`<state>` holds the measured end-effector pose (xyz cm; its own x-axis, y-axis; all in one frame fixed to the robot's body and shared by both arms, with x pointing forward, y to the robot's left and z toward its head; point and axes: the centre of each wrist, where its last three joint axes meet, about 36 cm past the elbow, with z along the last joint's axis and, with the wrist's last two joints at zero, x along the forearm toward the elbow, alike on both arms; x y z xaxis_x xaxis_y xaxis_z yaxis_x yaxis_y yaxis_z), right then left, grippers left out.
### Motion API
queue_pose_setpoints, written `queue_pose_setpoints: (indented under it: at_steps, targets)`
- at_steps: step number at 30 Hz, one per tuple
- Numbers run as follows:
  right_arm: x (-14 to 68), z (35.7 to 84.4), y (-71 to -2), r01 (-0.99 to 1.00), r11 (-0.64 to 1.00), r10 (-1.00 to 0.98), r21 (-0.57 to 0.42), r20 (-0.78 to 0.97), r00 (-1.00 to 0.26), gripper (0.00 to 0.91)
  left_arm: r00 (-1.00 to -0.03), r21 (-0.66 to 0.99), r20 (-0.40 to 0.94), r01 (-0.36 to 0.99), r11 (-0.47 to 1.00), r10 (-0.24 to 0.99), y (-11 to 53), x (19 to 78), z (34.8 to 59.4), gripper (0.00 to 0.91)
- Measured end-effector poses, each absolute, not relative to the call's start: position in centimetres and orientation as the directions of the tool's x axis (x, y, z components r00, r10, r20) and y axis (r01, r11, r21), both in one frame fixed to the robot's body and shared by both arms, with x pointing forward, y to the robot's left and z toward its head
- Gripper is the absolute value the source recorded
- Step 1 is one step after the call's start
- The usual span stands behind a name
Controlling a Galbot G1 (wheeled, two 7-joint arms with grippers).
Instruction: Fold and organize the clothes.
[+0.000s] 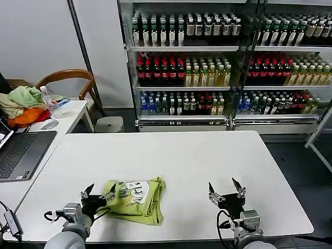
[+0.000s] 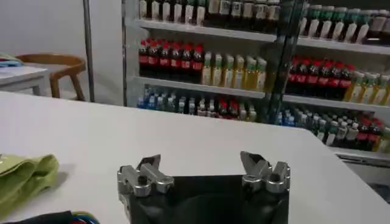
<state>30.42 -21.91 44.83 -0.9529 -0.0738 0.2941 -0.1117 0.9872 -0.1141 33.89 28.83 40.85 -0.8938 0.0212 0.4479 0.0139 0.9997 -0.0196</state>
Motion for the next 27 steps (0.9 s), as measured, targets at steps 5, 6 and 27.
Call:
queue_pose_setpoints:
  at_steps: [5,6,27]
  targets:
    - [30.6,44.8,-21.9,-0.112,0.987,-0.074,-0.115,0.292,-0.954,0.907,-0.871,-0.05,0.492,-0.007,0.999,0.018,29.7,34.3,40.3,0.907]
    - [30.6,44.8,-21.9,-0.113,0.987,-0.075,-0.115,0.291,-0.954,0.907,-0.866,-0.058,0.5,-0.008,0.998,0.022,29.7,34.2,40.2,0.907]
    - [30.6,44.6,-21.8,-0.108,0.988,-0.07,-0.112,0.295,-0.953,0.907,-0.847,-0.143,0.524,0.015,0.99,0.089,29.1,33.7,39.2,0.04]
